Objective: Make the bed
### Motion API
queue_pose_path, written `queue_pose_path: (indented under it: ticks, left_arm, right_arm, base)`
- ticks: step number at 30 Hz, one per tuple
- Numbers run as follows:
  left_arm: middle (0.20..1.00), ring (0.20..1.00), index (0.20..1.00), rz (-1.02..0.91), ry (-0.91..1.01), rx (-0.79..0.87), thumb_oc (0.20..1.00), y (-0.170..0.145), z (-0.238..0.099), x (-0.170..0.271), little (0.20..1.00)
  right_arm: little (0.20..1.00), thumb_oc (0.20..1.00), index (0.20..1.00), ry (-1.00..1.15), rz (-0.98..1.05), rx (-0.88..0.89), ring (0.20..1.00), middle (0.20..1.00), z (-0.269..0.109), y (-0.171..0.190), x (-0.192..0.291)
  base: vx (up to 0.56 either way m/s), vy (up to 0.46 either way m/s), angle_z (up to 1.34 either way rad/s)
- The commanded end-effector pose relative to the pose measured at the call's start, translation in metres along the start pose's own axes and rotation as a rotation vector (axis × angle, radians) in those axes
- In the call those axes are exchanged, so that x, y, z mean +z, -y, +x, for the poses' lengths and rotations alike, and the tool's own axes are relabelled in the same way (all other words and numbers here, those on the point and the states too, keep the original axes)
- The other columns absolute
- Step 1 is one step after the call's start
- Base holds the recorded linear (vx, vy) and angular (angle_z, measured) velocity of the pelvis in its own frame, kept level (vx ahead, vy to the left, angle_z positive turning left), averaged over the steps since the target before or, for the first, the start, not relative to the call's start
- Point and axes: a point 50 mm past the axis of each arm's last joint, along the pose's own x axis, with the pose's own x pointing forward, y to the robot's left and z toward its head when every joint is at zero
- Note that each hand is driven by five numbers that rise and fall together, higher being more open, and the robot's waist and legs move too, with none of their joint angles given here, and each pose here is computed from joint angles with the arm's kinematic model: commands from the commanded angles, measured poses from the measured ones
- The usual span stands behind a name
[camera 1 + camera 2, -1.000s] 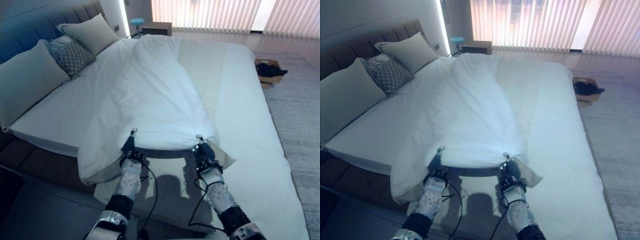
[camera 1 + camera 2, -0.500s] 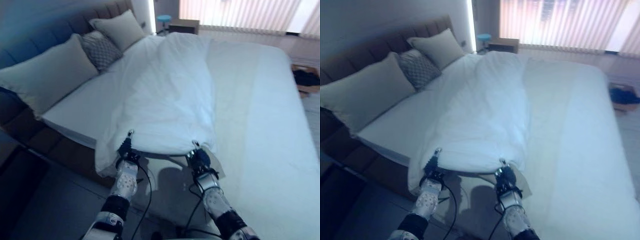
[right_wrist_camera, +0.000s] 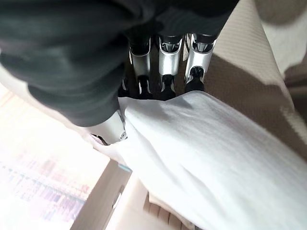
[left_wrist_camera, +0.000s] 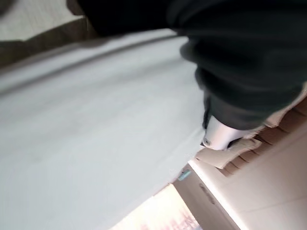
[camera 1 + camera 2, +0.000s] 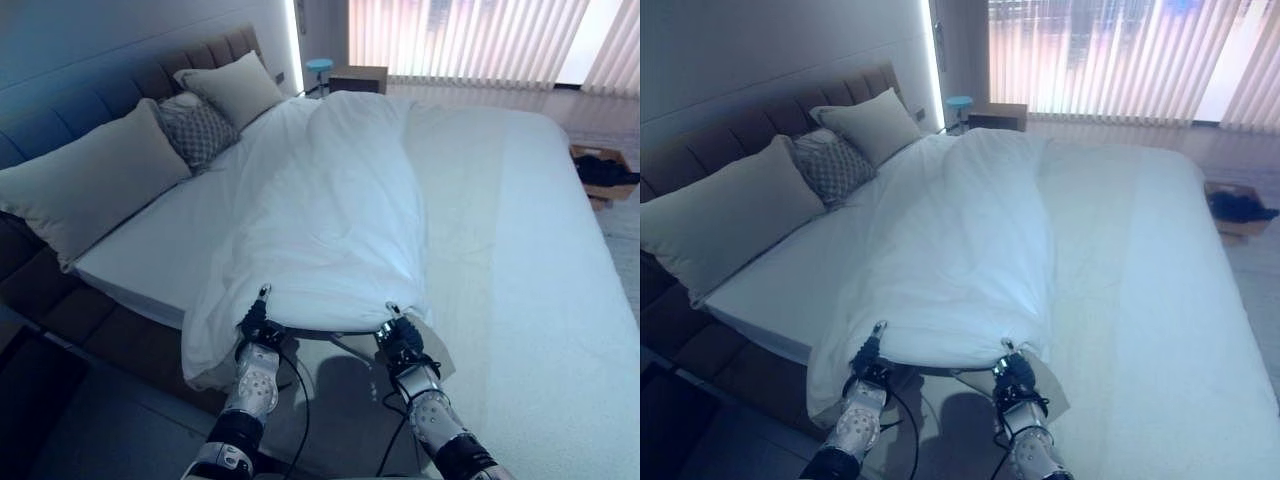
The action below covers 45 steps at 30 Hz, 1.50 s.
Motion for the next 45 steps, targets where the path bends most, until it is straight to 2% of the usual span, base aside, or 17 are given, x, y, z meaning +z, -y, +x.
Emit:
queue_pose_path:
  ticks: [1, 9, 14, 26, 33, 39, 45]
  left_arm:
    - [0.2, 0.2, 0.2, -0.044, 0.418, 0.059, 0.2, -0.025, 0.004, 0.116, 0.2]
    - [0.2, 0.2, 0.2, -0.002, 0.472, 0.091, 0.2, -0.035, 0.0, 0.133, 0.2]
    - [0.2, 0.2, 0.2, -0.025, 0.494, 0.118, 0.2, -0.045, -0.004, 0.137, 0.2]
    - [0.2, 0.2, 0.2, -0.095, 0.426, 0.225, 0.2, -0.072, -0.006, 0.113, 0.2]
    - [0.2, 0.2, 0.2, -0.133, 0.411, 0.24, 0.2, -0.068, -0.002, 0.109, 0.2]
    - [0.2, 0.2, 0.2, -0.03, 0.364, 0.21, 0.2, -0.063, 0.001, 0.102, 0.2]
    - [0.2, 0.2, 0.2, 0.026, 0.399, 0.202, 0.2, -0.064, -0.002, 0.115, 0.2]
  right_arm:
    - [0.2, 0.2, 0.2, 0.135, -0.024, -0.101, 0.2, 0.2, -0.005, 0.034, 0.035]
    - [0.2, 0.2, 0.2, 0.054, -0.022, -0.064, 0.2, 0.2, -0.004, 0.026, 0.011]
    - [0.2, 0.2, 0.2, 0.015, -0.025, -0.051, 0.2, 0.2, -0.002, 0.024, 0.002]
    - [0.2, 0.2, 0.2, 0.002, -0.05, -0.149, 0.2, 0.2, -0.014, 0.056, 0.003]
    - [0.2, 0.2, 0.2, -0.004, -0.063, -0.176, 0.2, 0.2, -0.009, 0.056, 0.005]
    - [0.2, 0.2, 0.2, -0.069, -0.122, -0.162, 0.2, 0.2, -0.013, 0.058, -0.008]
    - [0.2, 0.2, 0.2, -0.114, -0.139, -0.094, 0.2, 0.2, -0.007, 0.041, -0.021]
  base:
    - [0.19, 0.576, -0.3]
    - [0.08, 0.469, -0.26]
    - [0.06, 0.165, -0.15]
    - [0.08, 0.093, 0.23]
    - [0.14, 0.323, -0.04]
    - [0.12, 0.566, -0.36]
    - [0.01, 0.395, -0.45]
